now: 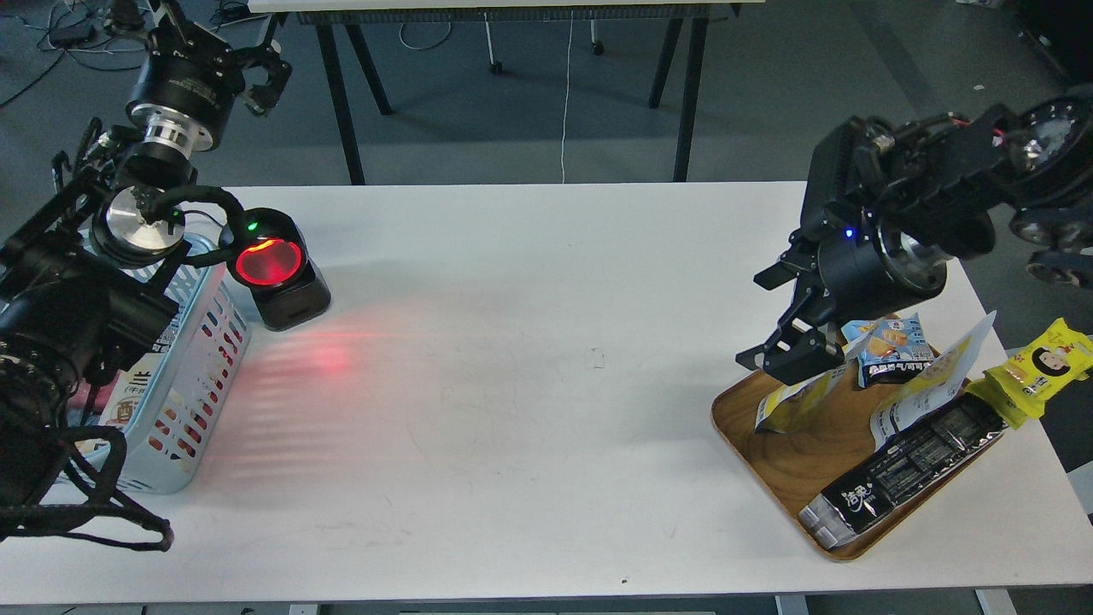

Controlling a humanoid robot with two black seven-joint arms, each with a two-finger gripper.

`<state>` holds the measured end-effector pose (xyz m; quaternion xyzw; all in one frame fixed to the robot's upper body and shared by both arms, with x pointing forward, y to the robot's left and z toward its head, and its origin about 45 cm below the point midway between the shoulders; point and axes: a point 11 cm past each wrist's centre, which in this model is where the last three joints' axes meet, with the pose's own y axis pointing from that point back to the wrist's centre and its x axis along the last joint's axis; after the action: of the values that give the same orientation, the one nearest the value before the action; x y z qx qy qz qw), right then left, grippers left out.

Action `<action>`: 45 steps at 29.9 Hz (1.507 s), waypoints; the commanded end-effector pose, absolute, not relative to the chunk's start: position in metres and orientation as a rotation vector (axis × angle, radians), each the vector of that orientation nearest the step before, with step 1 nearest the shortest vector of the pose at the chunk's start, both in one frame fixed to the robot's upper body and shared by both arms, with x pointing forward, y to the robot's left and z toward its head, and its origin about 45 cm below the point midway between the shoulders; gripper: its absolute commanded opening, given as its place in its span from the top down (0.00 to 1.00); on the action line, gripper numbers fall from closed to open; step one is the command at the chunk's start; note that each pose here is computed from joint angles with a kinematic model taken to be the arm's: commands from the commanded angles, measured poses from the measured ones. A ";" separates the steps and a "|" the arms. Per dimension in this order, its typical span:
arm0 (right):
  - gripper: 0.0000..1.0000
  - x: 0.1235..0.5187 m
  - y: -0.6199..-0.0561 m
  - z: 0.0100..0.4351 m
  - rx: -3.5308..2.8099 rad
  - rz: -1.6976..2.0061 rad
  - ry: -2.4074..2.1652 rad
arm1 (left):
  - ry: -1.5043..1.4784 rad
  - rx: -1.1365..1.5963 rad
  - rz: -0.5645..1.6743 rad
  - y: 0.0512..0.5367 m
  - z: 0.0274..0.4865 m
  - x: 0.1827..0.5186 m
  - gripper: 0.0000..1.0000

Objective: Scan snack and place in basket
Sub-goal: 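Lower the right gripper and grasp the yellow-and-white snack pouch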

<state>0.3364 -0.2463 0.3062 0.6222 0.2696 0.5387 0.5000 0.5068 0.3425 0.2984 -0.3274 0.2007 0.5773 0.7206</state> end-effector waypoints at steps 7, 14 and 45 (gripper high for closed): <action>0.05 0.330 -0.261 0.296 1.407 1.343 0.747 | 0.443 -0.723 1.277 0.343 0.298 0.507 0.00; 0.09 0.326 -0.285 0.277 1.374 1.280 0.793 | 0.442 -0.723 1.280 0.344 0.298 0.507 0.00; 0.99 0.358 -0.295 0.284 1.305 1.272 0.724 | 0.439 -0.719 1.287 0.347 0.298 0.507 0.00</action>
<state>0.3518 -0.2996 0.2709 0.5579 0.3190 0.5262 0.5568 0.5066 0.3464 0.2978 -0.3249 0.1987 0.5818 0.7186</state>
